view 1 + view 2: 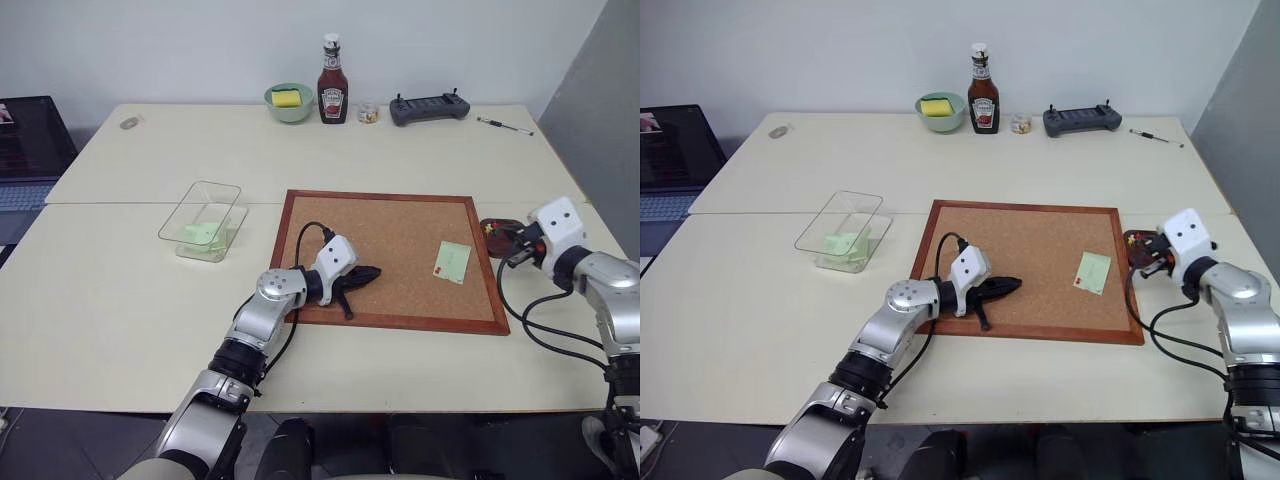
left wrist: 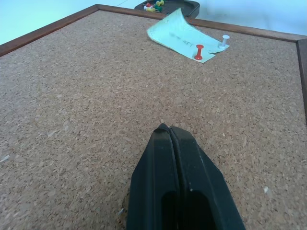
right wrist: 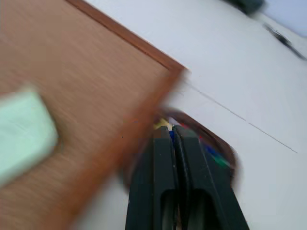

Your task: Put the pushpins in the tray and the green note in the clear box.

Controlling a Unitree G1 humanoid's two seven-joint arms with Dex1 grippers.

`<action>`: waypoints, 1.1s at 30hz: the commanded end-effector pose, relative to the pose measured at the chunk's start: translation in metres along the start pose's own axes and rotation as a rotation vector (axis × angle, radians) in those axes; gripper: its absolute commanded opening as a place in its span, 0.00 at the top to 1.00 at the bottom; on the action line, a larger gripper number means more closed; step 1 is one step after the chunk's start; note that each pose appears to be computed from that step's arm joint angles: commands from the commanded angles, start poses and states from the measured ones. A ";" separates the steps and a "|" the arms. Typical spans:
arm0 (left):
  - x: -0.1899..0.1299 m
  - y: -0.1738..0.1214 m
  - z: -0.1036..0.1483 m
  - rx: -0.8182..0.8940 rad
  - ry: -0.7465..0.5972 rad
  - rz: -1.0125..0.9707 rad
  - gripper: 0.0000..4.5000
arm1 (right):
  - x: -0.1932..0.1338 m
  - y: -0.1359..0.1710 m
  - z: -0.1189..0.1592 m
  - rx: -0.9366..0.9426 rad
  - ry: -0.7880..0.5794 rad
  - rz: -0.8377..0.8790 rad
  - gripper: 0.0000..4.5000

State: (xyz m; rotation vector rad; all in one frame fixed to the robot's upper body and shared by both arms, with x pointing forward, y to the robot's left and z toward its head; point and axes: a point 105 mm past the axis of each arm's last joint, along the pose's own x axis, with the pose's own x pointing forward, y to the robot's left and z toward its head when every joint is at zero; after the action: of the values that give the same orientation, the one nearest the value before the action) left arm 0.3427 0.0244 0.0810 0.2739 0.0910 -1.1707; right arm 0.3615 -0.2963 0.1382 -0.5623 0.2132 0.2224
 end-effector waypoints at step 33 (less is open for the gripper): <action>0.001 -0.015 -0.017 -0.023 0.050 -0.044 1.00 | -0.006 -0.005 0.029 0.105 -0.130 -0.012 0.00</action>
State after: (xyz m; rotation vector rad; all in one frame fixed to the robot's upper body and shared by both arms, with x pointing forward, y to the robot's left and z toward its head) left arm 0.3390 0.0240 0.0801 0.2817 0.0840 -1.1759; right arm 0.3671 -0.2915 0.1438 -0.4989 0.1716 0.1977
